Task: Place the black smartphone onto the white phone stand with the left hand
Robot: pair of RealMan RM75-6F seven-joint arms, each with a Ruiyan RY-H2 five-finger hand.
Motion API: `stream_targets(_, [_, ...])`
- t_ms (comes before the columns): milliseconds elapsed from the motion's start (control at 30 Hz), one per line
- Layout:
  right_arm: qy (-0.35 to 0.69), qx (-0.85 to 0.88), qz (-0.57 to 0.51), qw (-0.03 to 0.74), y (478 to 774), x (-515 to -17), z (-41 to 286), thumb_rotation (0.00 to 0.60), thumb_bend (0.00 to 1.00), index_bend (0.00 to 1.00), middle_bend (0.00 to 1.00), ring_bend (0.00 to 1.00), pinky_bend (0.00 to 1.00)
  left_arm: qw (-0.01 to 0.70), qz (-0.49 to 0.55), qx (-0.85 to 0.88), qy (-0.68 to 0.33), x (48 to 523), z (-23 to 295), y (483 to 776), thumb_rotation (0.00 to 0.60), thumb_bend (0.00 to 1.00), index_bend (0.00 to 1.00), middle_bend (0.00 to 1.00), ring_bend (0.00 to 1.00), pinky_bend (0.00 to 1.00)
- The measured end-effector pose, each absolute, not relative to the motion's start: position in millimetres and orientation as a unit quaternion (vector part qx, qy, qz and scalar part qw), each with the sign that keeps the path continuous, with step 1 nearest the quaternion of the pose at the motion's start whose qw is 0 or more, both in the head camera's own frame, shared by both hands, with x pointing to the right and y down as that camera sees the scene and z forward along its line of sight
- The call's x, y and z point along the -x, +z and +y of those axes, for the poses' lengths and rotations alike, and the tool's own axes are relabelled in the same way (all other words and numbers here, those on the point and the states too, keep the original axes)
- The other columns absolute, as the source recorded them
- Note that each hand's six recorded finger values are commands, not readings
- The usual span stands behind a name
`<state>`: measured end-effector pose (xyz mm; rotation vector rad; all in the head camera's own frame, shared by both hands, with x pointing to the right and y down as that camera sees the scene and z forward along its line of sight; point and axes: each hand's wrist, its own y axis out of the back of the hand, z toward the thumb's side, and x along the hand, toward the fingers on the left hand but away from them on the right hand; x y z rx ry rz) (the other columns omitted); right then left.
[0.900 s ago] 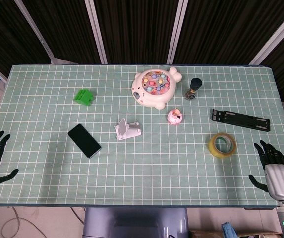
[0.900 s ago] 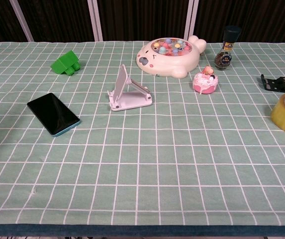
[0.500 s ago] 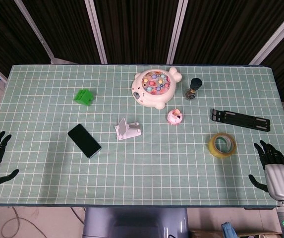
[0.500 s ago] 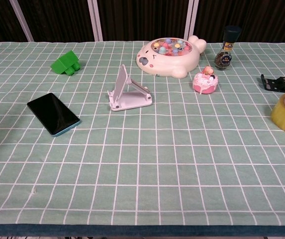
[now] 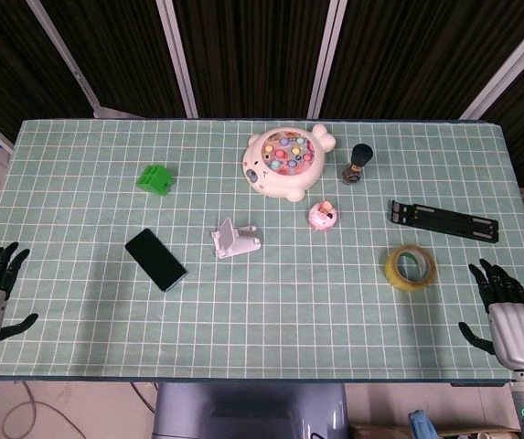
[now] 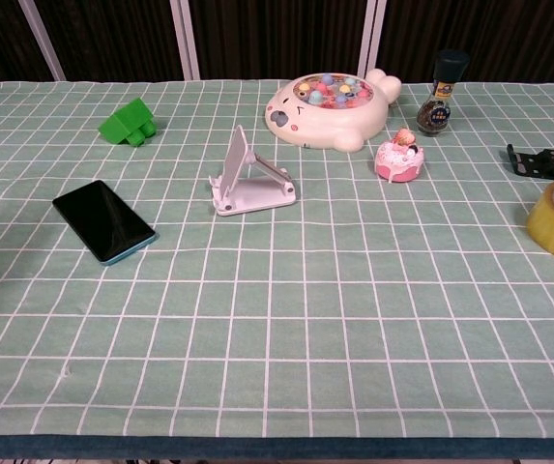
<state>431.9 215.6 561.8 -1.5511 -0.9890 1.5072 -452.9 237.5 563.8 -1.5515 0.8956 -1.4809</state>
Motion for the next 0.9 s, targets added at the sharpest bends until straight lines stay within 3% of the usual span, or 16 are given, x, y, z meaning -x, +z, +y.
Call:
stream_targets(367, [0.591,0.605,-0.383,0.372,563,-431,214,0.600,0.33,0.04,0.00,0.00,0.15,0.457,0.256,0.630,-0.573,420,202,573,0.600,0.05,0.00,0.00,0.00,0.01])
stream_targets(633, [0.594,0.603,-0.385,0.367,564,-433,213,0.600,0.33,0.04,0.00,0.00,0.15,0.497,0.145,0.625,-0.584,395,169,604,0.600,0.05,0.00,0.00,0.00,0.02])
stream_targets(900, [0.597,0.602,-0.387,0.363,565,-434,213,0.600,0.33,0.04,0.00,0.00,0.15,0.524,0.071,0.613,-0.587,367,139,634,0.600,0.07,0.09,0.05,0.00,0.02])
